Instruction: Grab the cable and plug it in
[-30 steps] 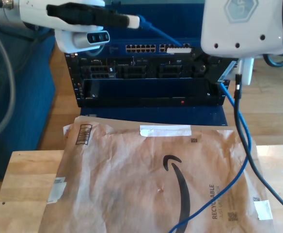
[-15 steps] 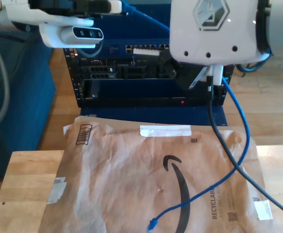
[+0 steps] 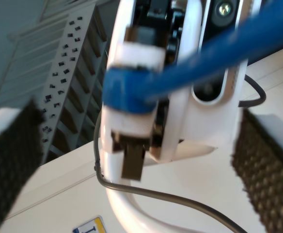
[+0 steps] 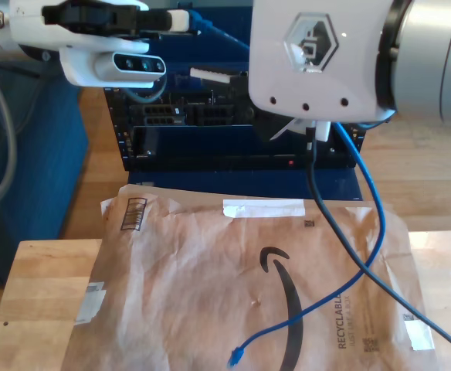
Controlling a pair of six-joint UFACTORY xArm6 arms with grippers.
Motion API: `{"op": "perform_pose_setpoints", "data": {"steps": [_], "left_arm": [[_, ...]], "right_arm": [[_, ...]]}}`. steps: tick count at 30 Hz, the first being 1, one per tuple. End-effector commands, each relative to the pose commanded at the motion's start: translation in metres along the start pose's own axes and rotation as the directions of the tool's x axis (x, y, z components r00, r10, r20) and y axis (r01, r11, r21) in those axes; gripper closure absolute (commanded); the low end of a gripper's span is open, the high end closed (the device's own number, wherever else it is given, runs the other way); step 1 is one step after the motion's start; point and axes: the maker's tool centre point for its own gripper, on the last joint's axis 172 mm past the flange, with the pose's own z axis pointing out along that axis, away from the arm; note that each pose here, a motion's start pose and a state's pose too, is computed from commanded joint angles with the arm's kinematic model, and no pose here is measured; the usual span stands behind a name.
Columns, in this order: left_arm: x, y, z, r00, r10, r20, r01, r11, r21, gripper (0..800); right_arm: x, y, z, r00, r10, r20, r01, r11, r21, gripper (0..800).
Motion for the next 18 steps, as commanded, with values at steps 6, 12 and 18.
{"op": "perform_pose_setpoints", "data": {"steps": [6,12,18], "left_arm": [[0.0025,-0.0026,0.0006,1.0,-0.005,-0.002,0.005,1.0,0.014,794],[0.0032,-0.004,0.0013,1.0,-0.005,-0.003,0.005,1.0,0.018,794],[0.0023,-0.0055,0.0017,1.0,0.0,-0.004,0.0,1.0,0.021,794]], "right_arm": [[0.0019,0.0033,-0.0002,1.0,0.001,-0.003,-0.001,1.0,0.001,287],[0.0051,-0.0001,-0.0012,1.0,0.004,-0.011,-0.004,1.0,0.026,443],[0.0051,-0.0001,-0.0012,1.0,0.006,-0.011,-0.006,1.0,0.026,498]]}}
